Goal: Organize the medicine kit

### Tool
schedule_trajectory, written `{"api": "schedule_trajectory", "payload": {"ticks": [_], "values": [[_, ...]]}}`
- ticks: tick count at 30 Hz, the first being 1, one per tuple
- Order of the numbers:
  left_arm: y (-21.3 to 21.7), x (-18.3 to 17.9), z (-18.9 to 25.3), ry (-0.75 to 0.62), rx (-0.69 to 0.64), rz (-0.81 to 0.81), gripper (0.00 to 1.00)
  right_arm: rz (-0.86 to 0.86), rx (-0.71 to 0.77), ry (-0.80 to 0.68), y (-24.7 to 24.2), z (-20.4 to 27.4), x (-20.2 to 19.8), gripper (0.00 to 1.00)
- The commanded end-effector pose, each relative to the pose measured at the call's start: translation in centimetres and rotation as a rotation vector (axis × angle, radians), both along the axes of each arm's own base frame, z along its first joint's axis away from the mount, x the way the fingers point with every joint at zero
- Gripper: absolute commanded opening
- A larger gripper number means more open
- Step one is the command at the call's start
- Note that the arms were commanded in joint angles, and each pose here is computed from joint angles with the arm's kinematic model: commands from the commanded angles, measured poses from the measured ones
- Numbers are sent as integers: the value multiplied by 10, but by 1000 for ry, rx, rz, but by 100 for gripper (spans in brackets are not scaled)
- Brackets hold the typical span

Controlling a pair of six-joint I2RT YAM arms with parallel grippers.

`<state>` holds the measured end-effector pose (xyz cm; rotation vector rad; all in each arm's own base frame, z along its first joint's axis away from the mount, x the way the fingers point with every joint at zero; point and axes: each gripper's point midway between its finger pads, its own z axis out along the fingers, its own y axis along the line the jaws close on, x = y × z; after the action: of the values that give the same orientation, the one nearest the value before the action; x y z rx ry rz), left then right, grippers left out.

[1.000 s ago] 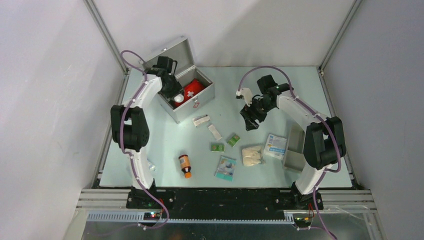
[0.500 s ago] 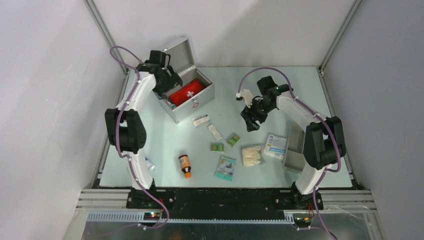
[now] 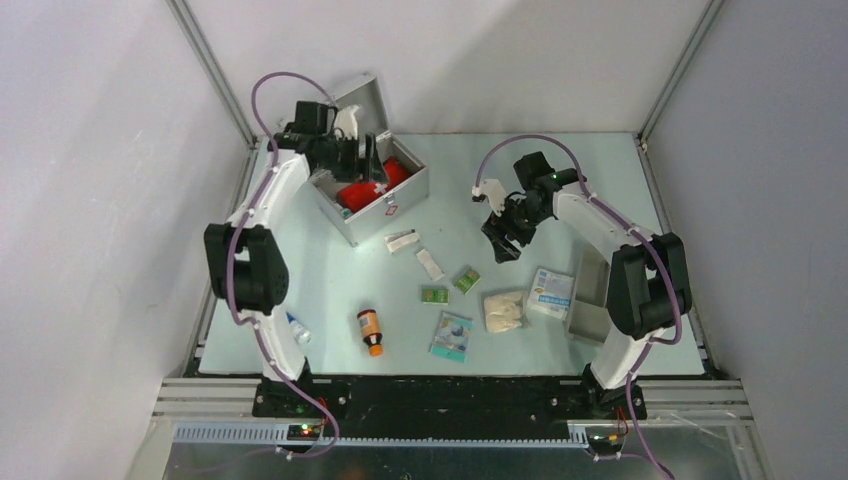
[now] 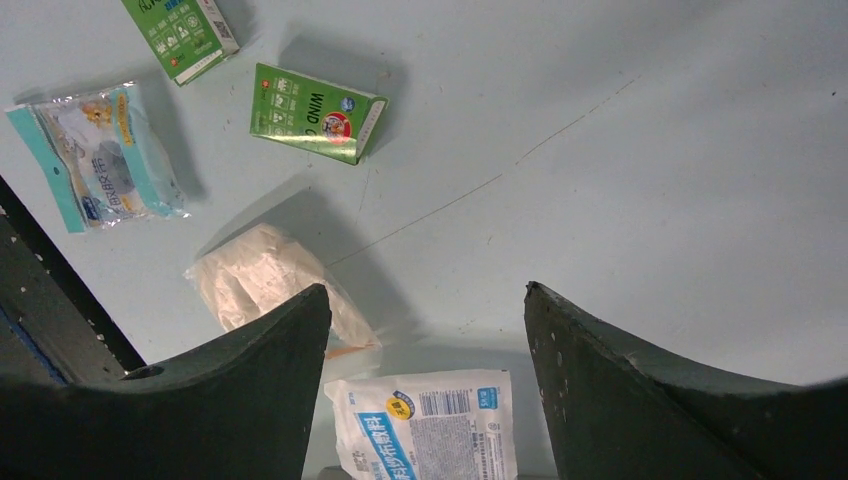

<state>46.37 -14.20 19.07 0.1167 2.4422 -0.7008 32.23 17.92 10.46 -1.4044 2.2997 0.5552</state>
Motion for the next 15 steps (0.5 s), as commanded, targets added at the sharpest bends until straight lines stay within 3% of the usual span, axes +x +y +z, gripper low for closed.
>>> {"api": "schedule_trajectory", "payload": {"ticks": [1,5,6,7,10,15], "values": [[-29,-83,53,-496,-17,-697,83,15,23,-62,1,14,6,75],[-24,-130,25,-666,126,-952,89,21,36,-62,7,15,10,75],[-25,-144,14,-710,180,-1083,89,22,41,-62,8,16,11,75],[-22,-155,0,-702,228,-1157,89,21,42,-60,9,17,11,75],[-7,-213,-45,-665,324,-1624,85,16,46,-52,9,18,11,75],[16,-282,-76,-540,249,-2077,82,10,65,-35,12,18,5,75]]}}
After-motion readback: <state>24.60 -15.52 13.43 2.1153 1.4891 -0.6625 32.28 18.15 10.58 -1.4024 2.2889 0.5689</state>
